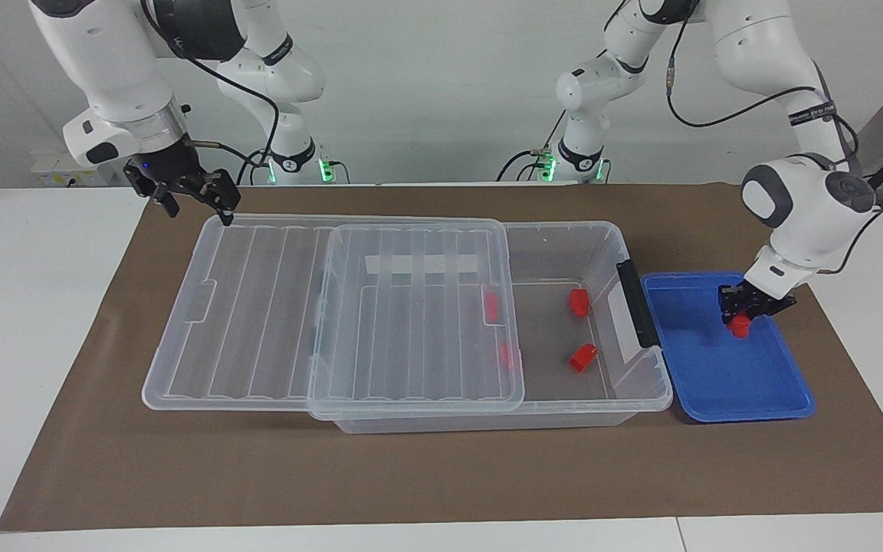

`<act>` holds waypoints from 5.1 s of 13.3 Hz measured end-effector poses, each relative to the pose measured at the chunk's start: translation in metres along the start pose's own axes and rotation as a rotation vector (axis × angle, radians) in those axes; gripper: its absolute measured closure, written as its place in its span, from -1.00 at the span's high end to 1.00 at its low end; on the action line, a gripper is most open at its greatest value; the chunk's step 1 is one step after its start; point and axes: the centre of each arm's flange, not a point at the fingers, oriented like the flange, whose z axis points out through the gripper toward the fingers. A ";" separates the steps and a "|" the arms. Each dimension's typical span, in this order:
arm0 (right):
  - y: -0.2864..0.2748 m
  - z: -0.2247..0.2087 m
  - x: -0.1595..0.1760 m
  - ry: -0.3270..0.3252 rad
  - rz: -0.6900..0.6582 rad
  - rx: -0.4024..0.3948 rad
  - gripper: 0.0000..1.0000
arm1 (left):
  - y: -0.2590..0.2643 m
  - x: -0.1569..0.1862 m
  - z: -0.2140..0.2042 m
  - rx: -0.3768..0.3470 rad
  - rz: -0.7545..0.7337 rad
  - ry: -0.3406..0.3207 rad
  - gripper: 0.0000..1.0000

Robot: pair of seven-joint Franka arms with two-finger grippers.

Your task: Place red block in blue tray from box

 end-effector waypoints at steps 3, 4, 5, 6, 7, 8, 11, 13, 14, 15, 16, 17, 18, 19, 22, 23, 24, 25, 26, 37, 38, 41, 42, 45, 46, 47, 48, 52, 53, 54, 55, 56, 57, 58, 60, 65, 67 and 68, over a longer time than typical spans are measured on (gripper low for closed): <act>0.031 0.025 0.014 0.066 0.026 0.014 0.16 | 0.021 0.004 0.020 -0.013 -0.015 -0.005 -0.31; 0.042 0.043 0.017 0.104 0.035 0.021 -0.09 | 0.022 0.004 0.020 -0.012 -0.016 -0.003 -0.31; 0.054 0.063 0.017 0.128 0.050 0.024 -0.34 | 0.021 0.004 0.020 -0.010 -0.016 0.003 -0.31; 0.064 0.078 0.018 0.141 0.065 0.025 -0.58 | 0.020 0.004 0.022 -0.005 -0.016 0.008 -0.31; 0.072 0.089 0.019 0.149 0.077 0.026 -0.81 | 0.017 0.002 0.024 0.000 -0.016 0.011 -0.31; 0.077 0.095 0.021 0.161 0.086 0.027 -0.97 | 0.015 0.000 0.027 0.001 -0.018 0.010 -0.31; 0.082 0.110 0.026 0.191 0.075 0.030 -0.98 | 0.013 -0.001 0.029 0.004 -0.021 0.016 -0.31; 0.085 0.122 0.030 0.188 0.028 0.025 -0.98 | 0.014 -0.003 0.034 0.006 -0.020 0.028 -0.31; 0.085 0.126 0.031 0.185 -0.001 0.022 -0.98 | 0.016 -0.005 0.038 0.009 -0.019 0.043 -0.31; 0.085 0.127 0.031 0.182 -0.020 0.020 -0.98 | 0.017 -0.007 0.038 0.013 -0.018 0.059 -0.31; 0.085 0.127 0.031 0.182 -0.031 0.019 -0.98 | 0.017 -0.009 0.038 0.017 -0.018 0.068 -0.31; 0.085 0.128 0.031 0.182 -0.034 0.019 -0.98 | 0.017 -0.010 0.038 0.018 -0.018 0.072 -0.31; 0.085 0.128 0.031 0.181 -0.034 0.019 -0.98 | 0.018 -0.010 0.038 0.019 -0.018 0.075 -0.31; 0.085 0.130 0.031 0.178 -0.035 0.019 -0.98 | 0.018 -0.010 0.038 0.020 -0.018 0.076 -0.31; 0.082 0.133 0.031 0.173 -0.041 0.019 -0.98 | 0.016 -0.014 0.046 0.017 -0.024 0.069 0.07; 0.080 0.134 0.031 0.172 -0.044 0.019 -0.98 | 0.014 -0.015 0.048 0.017 -0.028 0.069 0.33; 0.079 0.135 0.031 0.170 -0.046 0.019 -0.98 | 0.013 -0.016 0.049 0.017 -0.030 0.068 0.59; 0.076 0.136 0.030 0.168 -0.053 0.019 -0.98 | 0.013 -0.016 0.050 0.016 -0.030 0.065 0.81; 0.068 0.137 0.029 0.166 -0.069 0.019 -0.98 | 0.013 -0.017 0.052 0.015 -0.032 0.061 1.00; -0.090 0.137 -0.014 0.138 -0.361 0.028 -0.98 | 0.034 -0.025 -0.119 0.033 -0.041 -0.164 1.00; -0.100 0.137 -0.019 0.138 -0.381 0.028 -0.98 | 0.040 -0.027 -0.135 0.036 -0.048 -0.173 1.00; -0.117 0.137 -0.026 0.139 -0.413 0.030 -0.98 | 0.071 -0.034 -0.193 0.018 -0.055 -0.119 1.00; -0.120 0.137 -0.028 0.139 -0.420 0.030 -0.98 | 0.082 -0.038 -0.209 0.003 -0.062 -0.095 1.00; -0.129 0.137 -0.033 0.139 -0.433 0.031 -0.98 | 0.123 -0.039 -0.225 -0.019 -0.102 -0.074 1.00; -0.130 0.137 -0.033 0.139 -0.435 0.031 -0.98 | 0.146 -0.037 -0.224 -0.020 -0.103 -0.078 1.00; -0.130 0.137 -0.033 0.140 -0.435 0.031 -0.98 | 0.170 -0.035 -0.222 -0.019 -0.095 -0.082 1.00; -0.131 0.137 -0.033 0.142 -0.435 0.032 -0.98 | 0.190 -0.034 -0.221 -0.018 -0.097 -0.084 1.00; -0.132 0.137 -0.034 0.146 -0.438 0.033 -0.98 | 0.235 -0.035 -0.222 -0.014 -0.137 -0.086 1.00; -0.135 0.137 -0.035 0.147 -0.443 0.034 -0.98 | 0.239 -0.036 -0.221 -0.014 -0.136 -0.087 1.00; -0.138 0.137 -0.037 0.148 -0.447 0.035 -0.98 | 0.239 -0.036 -0.221 -0.014 -0.137 -0.088 1.00; -0.140 0.137 -0.038 0.149 -0.449 0.035 -0.98 | 0.238 -0.036 -0.221 -0.014 -0.137 -0.089 1.00; -0.141 0.137 -0.038 0.150 -0.450 0.035 -0.98 | 0.238 -0.036 -0.220 -0.014 -0.138 -0.090 1.00; -0.141 0.137 -0.038 0.151 -0.450 0.036 -0.98 | 0.237 -0.036 -0.220 -0.014 -0.139 -0.090 1.00; -0.141 0.137 -0.038 0.152 -0.450 0.036 -0.98 | 0.237 -0.036 -0.220 -0.014 -0.140 -0.090 1.00; -0.140 0.137 -0.037 0.153 -0.445 0.037 -0.98 | 0.236 -0.036 -0.220 -0.014 -0.140 -0.090 1.00; -0.082 0.121 -0.027 0.109 -0.331 0.020 -0.98 | 0.236 -0.035 -0.220 -0.014 -0.141 -0.084 1.00; -0.051 0.113 -0.020 0.111 -0.260 0.020 -0.87 | 0.238 -0.035 -0.221 -0.015 -0.138 -0.083 1.00; -0.038 0.110 -0.016 0.117 -0.218 0.022 -0.64 | 0.242 -0.036 -0.221 -0.015 -0.130 -0.083 1.00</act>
